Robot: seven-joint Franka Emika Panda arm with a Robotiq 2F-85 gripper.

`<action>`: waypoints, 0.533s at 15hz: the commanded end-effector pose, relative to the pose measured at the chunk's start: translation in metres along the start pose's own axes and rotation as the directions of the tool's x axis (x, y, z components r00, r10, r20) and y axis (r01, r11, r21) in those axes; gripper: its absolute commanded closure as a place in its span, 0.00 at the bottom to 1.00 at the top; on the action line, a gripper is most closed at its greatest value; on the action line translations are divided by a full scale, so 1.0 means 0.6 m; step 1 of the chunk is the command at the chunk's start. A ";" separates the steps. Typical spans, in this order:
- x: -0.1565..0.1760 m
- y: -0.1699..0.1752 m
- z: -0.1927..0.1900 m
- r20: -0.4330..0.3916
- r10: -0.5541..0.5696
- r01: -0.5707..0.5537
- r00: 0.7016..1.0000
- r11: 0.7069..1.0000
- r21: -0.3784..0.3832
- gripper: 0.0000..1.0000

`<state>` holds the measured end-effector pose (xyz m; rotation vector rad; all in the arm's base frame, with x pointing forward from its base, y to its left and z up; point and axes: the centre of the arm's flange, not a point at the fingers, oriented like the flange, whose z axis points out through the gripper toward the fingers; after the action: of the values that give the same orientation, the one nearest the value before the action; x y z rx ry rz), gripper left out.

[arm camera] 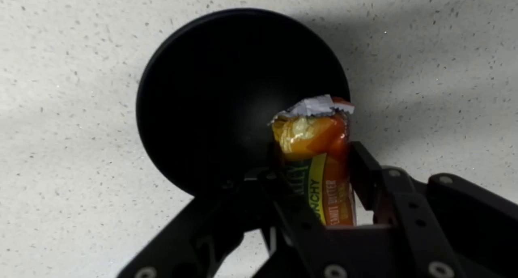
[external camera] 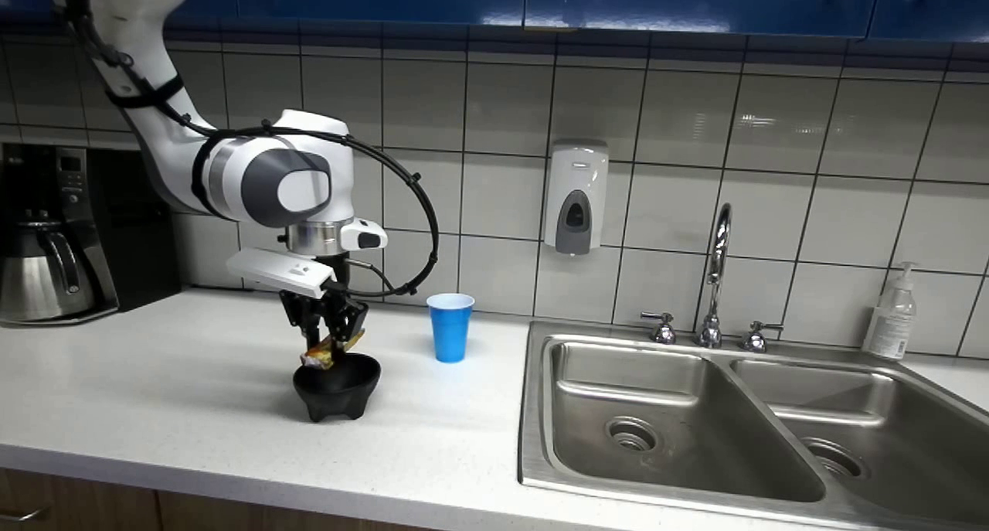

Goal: Put the snack bar in the bowl

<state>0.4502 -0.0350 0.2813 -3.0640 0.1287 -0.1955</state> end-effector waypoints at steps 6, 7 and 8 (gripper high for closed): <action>-0.025 0.024 -0.022 -0.030 -0.004 0.004 1.000 1.000 0.002 0.31; -0.026 0.024 -0.021 -0.029 -0.004 0.004 1.000 1.000 0.001 0.24; -0.026 0.024 -0.021 -0.028 -0.003 0.003 1.000 1.000 0.001 0.18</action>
<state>0.4431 -0.0434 0.2834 -3.0629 0.1448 -0.2026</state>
